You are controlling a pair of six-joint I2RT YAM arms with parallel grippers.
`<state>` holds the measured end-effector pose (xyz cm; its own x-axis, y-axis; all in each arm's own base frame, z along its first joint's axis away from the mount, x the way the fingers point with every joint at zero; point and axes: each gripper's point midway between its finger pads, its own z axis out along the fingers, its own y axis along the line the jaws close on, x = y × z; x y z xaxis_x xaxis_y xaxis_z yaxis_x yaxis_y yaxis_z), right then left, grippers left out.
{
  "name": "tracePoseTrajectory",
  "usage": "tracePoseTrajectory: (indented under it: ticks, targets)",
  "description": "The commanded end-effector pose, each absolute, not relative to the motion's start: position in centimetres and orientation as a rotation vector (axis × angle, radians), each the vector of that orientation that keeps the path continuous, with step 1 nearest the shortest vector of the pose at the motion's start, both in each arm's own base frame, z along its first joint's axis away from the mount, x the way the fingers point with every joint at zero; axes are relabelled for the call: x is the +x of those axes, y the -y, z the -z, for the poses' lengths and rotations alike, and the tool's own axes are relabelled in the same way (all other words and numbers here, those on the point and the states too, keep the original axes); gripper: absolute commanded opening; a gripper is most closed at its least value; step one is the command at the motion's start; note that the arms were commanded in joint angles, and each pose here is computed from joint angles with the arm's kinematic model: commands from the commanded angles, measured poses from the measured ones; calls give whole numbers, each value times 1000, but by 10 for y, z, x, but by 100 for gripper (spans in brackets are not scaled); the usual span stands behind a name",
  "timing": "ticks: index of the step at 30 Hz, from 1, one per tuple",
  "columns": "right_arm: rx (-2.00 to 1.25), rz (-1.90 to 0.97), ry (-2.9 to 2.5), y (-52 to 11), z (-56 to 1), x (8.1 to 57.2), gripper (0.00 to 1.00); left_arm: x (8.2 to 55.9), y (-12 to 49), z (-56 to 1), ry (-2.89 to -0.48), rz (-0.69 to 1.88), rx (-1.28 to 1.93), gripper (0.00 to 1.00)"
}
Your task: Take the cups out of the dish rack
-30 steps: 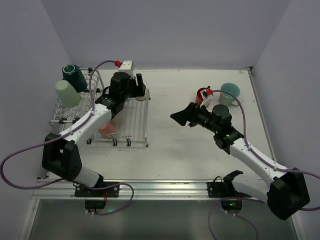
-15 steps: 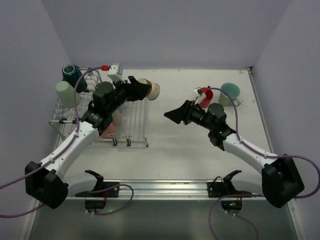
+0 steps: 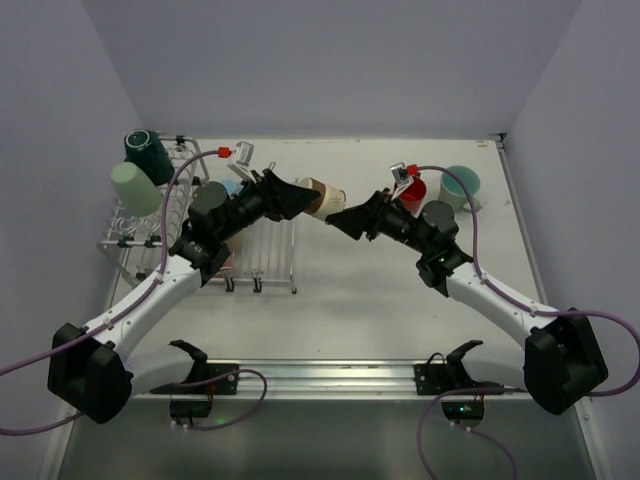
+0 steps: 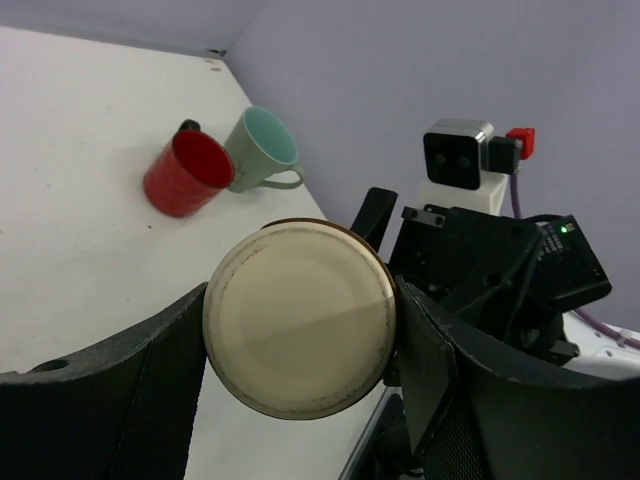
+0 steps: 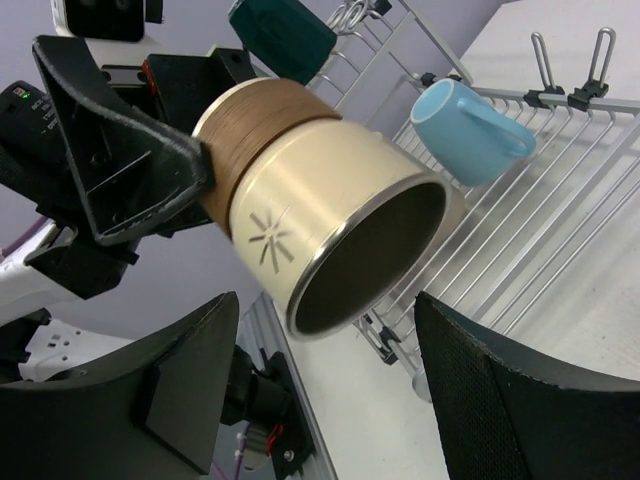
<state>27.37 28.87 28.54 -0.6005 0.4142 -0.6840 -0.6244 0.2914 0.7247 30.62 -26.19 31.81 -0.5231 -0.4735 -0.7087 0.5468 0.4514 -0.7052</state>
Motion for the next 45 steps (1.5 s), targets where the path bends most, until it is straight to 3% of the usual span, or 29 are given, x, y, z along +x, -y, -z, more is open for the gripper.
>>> tracePoseTrajectory:
  ticks: [1, 3, 5, 6, 8, 9, 11, 12, 13, 14, 16, 19, 27, 29, 35, 40, 45]
  targets:
    - [-260, -1462, -1519, -288, -328, 270, 73, 276, 271, -356, -1568, 1446, 133, 20]
    - [-265, -1474, -1503, -288, -332, 269, 70, 269, 275, -357, -1565, 1476, 142, 20]
    - [-282, -1498, -1479, -289, -337, 265, 59, 265, 277, -357, -1563, 1495, 143, 20]
    - [-287, -1505, -1475, -290, -338, 264, 45, 261, 281, -352, -1571, 1506, 149, 20]
    - [-296, -1522, -1455, -290, -342, 260, 28, 259, 283, -350, -1571, 1512, 149, 21]
    - [-296, -1522, -1455, -289, -342, 259, 13, 259, 284, -347, -1579, 1510, 147, 23]
    - [-300, -1500, -1480, -289, -336, 261, 0, 259, 285, -341, -1596, 1501, 152, 39]
    - [-313, -1490, -1490, -289, -334, 260, 0, 259, 285, -341, -1600, 1492, 158, 50]
    - [-325, -1476, -1527, -290, -330, 260, 0, 261, 284, -339, -1598, 1461, 175, 71]
    - [-350, -1442, -1539, -289, -325, 261, 0, 266, 282, -332, -1633, 1419, 155, 79]
    - [-353, -1402, -1559, -286, -326, 262, 0, 271, 276, -337, -1629, 1337, 173, 92]
    - [-361, -1272, -1650, -278, -313, 268, 0, 276, 262, -347, -1619, 1202, 185, 99]
    - [-419, -990, -1925, -260, -272, 284, 0, 277, 205, -350, -1661, 822, 152, 100]
    - [-419, -857, -2081, -250, -238, 295, 0, 269, 193, -348, -1656, 772, 159, 100]
    - [-413, -435, -2374, -219, -188, 336, 0, 248, 167, -303, -1736, 641, 205, 100]
    - [-403, -206, -2454, -204, -179, 368, 0, 247, 143, -276, -1760, 484, 226, 100]
    - [-430, -53, -2511, -200, -171, 398, 0, 245, 149, -264, -1767, 499, 273, 100]
